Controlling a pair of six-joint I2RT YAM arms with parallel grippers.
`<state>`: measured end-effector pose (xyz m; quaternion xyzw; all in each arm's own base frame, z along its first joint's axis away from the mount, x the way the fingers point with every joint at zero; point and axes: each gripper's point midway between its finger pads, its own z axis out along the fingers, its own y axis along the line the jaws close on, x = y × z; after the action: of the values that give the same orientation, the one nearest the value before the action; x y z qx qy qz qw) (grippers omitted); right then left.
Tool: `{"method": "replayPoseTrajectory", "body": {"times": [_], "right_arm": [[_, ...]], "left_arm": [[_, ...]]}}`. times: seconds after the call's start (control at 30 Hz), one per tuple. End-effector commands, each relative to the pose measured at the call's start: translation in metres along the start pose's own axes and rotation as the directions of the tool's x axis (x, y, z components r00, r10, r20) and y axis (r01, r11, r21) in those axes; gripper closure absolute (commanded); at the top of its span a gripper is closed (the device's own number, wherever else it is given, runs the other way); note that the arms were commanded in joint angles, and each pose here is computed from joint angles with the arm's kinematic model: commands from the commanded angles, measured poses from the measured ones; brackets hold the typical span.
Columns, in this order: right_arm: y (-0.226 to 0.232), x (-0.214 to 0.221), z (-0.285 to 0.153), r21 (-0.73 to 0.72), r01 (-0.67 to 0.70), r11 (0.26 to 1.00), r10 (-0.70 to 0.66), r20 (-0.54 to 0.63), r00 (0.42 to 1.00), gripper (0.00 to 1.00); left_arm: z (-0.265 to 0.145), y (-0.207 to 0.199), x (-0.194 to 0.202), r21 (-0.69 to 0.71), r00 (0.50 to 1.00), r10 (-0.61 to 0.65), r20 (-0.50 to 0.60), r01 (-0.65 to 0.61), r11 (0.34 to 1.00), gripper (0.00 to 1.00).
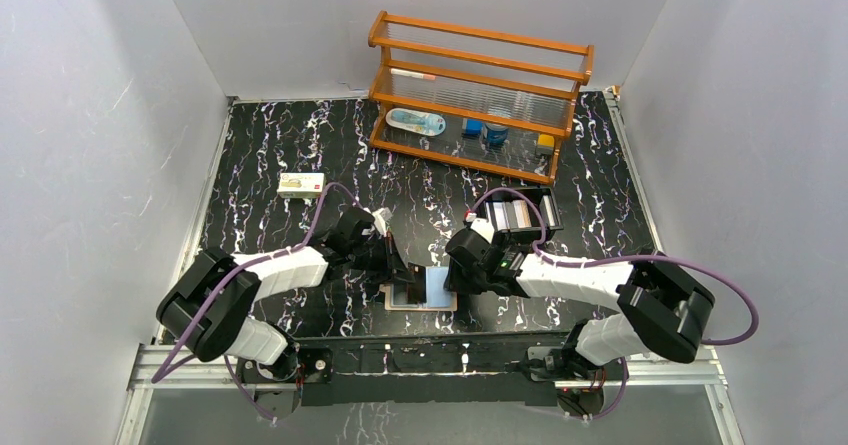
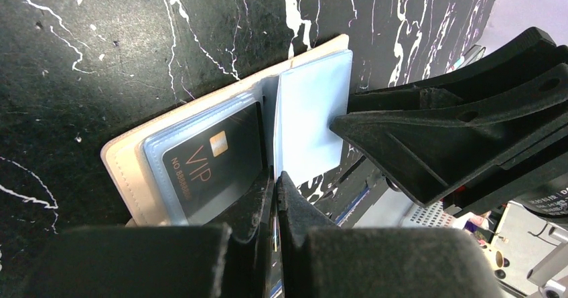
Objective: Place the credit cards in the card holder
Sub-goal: Insert the credit card into the card holder.
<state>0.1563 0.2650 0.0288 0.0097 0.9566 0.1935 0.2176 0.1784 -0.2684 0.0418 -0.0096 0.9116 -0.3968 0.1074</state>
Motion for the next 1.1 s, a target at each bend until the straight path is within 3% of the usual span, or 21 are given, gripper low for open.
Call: {"method": "replayPoseTrajectory", "body": {"times": [0.0, 0.8, 0.93, 1.07], "right_arm": [[0.002, -0.002, 0.003, -0.005, -0.011, 1.000, 0.011, 0.020, 1.000, 0.64], [-0.005, -0.002, 0.006, 0.026, -0.008, 1.000, 0.007, 0.025, 1.000, 0.65], [-0.007, -0.001, 0.006, 0.029, -0.018, 0.999, 0.017, 0.027, 0.999, 0.65], [-0.007, 0.000, 0.006, 0.028, -0.018, 0.999, 0.017, 0.026, 1.000, 0.65]], "left_arm": [[0.001, -0.002, -0.002, 0.016, 1.000, 0.018, 0.002, -0.018, 1.000, 1.00], [0.009, 0.008, 0.013, 0.028, 0.992, 0.088, -0.094, -0.086, 0.996, 1.00], [0.007, 0.004, 0.015, 0.040, 0.994, 0.047, -0.103, -0.043, 0.998, 1.00], [0.003, 0.016, 0.016, -0.062, 0.995, -0.023, -0.099, 0.017, 0.998, 1.00]]}}
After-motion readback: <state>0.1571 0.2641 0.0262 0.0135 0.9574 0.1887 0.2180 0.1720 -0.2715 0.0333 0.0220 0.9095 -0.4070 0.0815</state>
